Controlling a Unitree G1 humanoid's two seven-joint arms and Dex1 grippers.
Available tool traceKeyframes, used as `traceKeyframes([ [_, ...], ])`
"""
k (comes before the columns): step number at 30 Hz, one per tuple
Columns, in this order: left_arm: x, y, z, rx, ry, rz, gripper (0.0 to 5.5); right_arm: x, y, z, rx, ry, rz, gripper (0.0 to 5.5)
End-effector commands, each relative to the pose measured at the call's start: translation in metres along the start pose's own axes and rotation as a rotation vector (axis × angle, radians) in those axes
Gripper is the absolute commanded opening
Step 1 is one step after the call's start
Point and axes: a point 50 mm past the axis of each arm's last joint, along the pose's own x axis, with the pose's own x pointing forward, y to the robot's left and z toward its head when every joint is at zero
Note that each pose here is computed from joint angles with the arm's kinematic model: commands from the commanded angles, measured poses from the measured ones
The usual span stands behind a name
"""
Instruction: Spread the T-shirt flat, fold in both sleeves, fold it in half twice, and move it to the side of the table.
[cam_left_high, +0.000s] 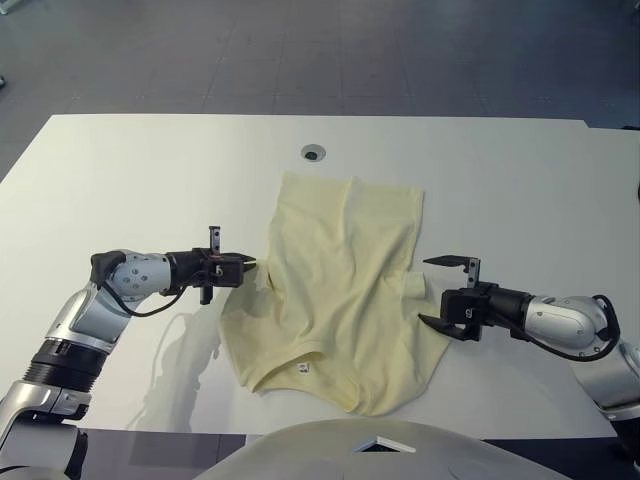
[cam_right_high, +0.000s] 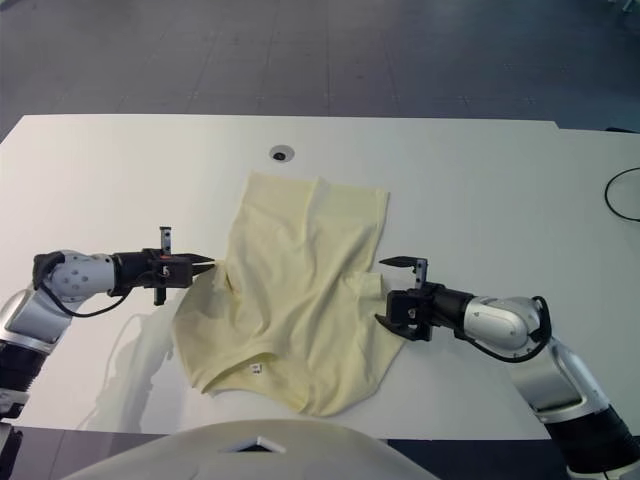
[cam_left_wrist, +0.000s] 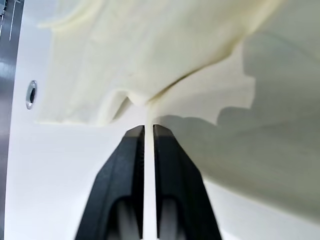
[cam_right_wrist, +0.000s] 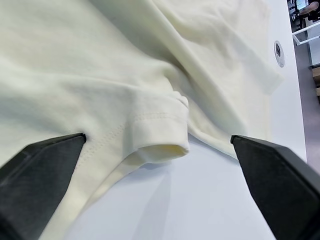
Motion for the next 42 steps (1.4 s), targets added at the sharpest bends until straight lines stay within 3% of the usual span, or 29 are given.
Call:
traceKeyframes([
  [1, -0.005, -0.007, -0.010, 0.034, 0.065, -0.052, 0.03, -0.005, 0.014, -0.018, 0.021, 0.106, 0.075, 5.40],
  [13, -0.022, -0.036, -0.008, 0.056, 0.084, -0.135, 0.03, -0.030, 0.019, -0.058, 0.071, 0.304, 0.075, 5.40],
  [21, -0.043, -0.051, 0.012, 0.048, 0.074, -0.198, 0.03, -0.046, 0.037, -0.051, 0.150, 0.310, 0.133, 5.40],
  [32, -0.056, -0.032, 0.019, 0.051, 0.096, -0.122, 0.03, -0.052, 0.008, -0.039, 0.226, 0.265, 0.033, 5.40],
  [39, -0.078, 0.022, 0.043, 0.026, -0.028, 0.063, 1.15, -0.076, -0.043, -0.014, 0.208, 0.168, -0.120, 5.40],
  [42, -0.068, 0.045, 0.044, 0.035, -0.057, 0.153, 1.69, -0.071, -0.065, -0.012, 0.157, 0.174, -0.199, 5.40],
])
